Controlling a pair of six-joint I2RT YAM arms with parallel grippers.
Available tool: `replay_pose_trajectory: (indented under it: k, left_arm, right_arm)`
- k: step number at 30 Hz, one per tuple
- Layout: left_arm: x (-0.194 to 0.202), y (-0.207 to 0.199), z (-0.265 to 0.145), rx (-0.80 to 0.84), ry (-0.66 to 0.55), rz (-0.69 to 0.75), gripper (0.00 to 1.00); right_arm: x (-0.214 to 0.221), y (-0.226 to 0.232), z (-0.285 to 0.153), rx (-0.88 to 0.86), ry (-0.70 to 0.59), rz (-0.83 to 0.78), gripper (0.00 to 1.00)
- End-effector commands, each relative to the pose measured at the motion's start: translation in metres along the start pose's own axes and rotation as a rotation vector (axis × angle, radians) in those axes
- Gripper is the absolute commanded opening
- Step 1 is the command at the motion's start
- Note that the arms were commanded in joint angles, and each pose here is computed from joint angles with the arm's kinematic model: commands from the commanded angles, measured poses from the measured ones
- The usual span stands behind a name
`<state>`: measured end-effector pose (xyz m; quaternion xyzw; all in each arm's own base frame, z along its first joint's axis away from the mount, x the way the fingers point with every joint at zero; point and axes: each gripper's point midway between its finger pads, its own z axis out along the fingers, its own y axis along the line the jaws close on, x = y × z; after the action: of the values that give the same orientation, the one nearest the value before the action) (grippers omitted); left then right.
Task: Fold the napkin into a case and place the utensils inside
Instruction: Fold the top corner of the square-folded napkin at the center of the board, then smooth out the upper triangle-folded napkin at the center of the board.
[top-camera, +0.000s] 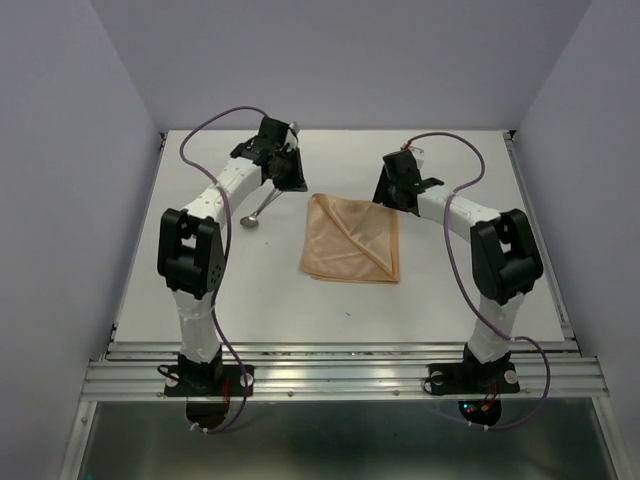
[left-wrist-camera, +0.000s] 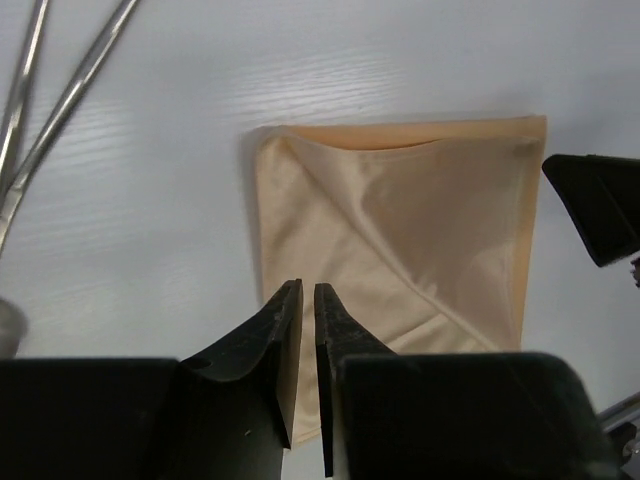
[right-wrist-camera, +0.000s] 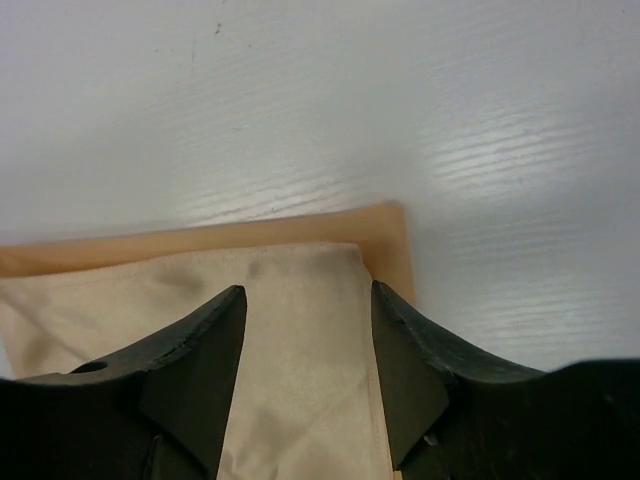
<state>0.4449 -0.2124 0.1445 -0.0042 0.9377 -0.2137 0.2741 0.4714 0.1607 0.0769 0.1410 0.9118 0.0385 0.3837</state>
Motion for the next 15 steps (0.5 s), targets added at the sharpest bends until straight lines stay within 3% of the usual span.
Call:
replay_pose_trajectory:
  k: [1,4,8,10,15]
  left_arm:
    - [-0.002,-0.042,0.015,0.061,0.013,0.066,0.2]
    - [0.001,-0.057,0.035,0.086,0.038,0.085,0.18]
    - [0.007,-0.063,0.057,0.099,0.067,0.097,0.17]
    - [0.009,-0.064,0.066,0.105,0.079,0.106,0.17]
    - [0.014,-0.062,0.086,0.114,0.103,0.111,0.17]
  right_arm:
    - [-0.017,0.01,-0.047,-0.121,-0.041,0.076,0.56]
    - [0.009,0.002,-0.063,-0.154,0.018,0.128,0.46]
    - [0.04,-0.002,-0.082,-0.198,0.084,0.168,0.16]
    - [0.062,0.004,-0.093,-0.231,0.134,0.147,0.07]
    - [0.102,0.005,-0.101,-0.245,0.226,0.145,0.06]
